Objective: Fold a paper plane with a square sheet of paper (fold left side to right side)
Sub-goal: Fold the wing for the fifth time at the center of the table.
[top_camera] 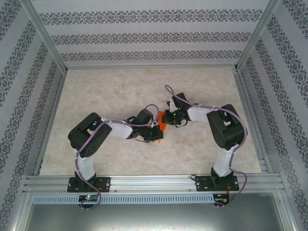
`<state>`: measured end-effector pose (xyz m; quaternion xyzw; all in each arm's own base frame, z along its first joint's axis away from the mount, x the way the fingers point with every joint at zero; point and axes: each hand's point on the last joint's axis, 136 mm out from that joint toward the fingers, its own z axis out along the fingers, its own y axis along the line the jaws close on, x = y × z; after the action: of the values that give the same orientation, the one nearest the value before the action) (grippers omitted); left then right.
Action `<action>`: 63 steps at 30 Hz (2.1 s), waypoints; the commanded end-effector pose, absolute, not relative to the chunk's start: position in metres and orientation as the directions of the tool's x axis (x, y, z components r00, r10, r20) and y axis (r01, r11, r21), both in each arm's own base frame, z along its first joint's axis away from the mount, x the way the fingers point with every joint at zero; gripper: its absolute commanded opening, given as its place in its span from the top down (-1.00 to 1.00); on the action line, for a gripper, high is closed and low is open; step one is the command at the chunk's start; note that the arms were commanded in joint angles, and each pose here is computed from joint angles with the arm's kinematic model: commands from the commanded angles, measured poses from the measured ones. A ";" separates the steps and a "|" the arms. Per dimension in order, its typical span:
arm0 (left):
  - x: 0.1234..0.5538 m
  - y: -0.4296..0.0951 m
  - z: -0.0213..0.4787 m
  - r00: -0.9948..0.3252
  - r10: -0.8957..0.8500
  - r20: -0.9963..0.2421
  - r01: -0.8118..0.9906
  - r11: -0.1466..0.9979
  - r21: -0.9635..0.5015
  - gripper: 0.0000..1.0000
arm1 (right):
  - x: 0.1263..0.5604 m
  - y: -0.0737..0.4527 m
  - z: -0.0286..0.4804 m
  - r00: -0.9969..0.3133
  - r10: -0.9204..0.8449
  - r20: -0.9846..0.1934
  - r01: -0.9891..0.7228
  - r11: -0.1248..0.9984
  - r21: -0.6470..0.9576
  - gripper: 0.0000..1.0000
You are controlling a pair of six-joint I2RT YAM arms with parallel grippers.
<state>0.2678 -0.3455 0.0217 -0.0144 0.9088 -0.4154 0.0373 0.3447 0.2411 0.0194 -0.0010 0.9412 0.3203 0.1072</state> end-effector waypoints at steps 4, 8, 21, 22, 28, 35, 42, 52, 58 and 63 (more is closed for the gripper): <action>0.267 -0.333 0.000 -0.994 -0.094 -0.057 -0.022 0.672 -0.740 0.91 | 0.347 0.243 0.064 -0.942 0.093 -0.323 -0.141 0.762 0.632 1.00; 0.263 -0.330 -0.004 -0.994 -0.097 -0.048 -0.030 0.671 -0.741 0.92 | 0.336 0.233 0.079 -0.933 0.101 -0.345 -0.152 0.758 0.634 1.00; 0.264 -0.330 -0.002 -0.994 -0.096 -0.054 -0.025 0.673 -0.740 0.95 | 0.328 0.256 0.043 -0.952 0.060 -0.301 -0.163 0.731 0.663 1.00; 0.264 -0.330 -0.002 -0.994 -0.096 -0.054 -0.025 0.672 -0.740 0.95 | 0.330 0.256 0.040 -0.952 0.056 -0.300 -0.163 0.738 0.655 1.00; 0.263 -0.329 -0.003 -0.994 -0.095 -0.050 -0.028 0.676 -0.737 0.95 | 0.342 0.244 0.017 -0.958 0.051 -0.283 -0.138 0.781 0.609 1.00; 0.260 -0.328 -0.008 -0.996 -0.086 -0.037 -0.032 0.680 -0.733 0.96 | 0.359 0.228 0.005 -0.958 0.056 -0.281 -0.124 0.803 0.583 1.00; 0.258 -0.327 -0.009 -0.995 -0.089 -0.035 -0.035 0.679 -0.734 0.96 | 0.380 0.216 0.012 -0.950 0.086 -0.301 -0.117 0.796 0.594 1.00; 0.258 -0.327 -0.010 -0.995 -0.089 -0.034 -0.036 0.678 -0.734 0.97 | 0.410 0.195 0.008 -0.946 0.140 -0.291 -0.066 0.798 0.599 1.00; 0.258 -0.326 -0.010 -0.995 -0.093 -0.034 -0.039 0.678 -0.734 0.98 | 0.427 0.180 0.011 -0.938 0.182 -0.295 -0.040 0.788 0.614 1.00; 0.257 -0.326 -0.012 -0.995 -0.094 -0.032 -0.040 0.676 -0.735 0.98 | 0.439 0.170 0.009 -0.934 0.212 -0.286 -0.016 0.777 0.629 1.00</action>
<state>0.2793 -0.3421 0.0220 -0.0155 0.8957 -0.4365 0.0834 0.4154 0.1945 0.0188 0.0339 0.9200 0.3634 0.1429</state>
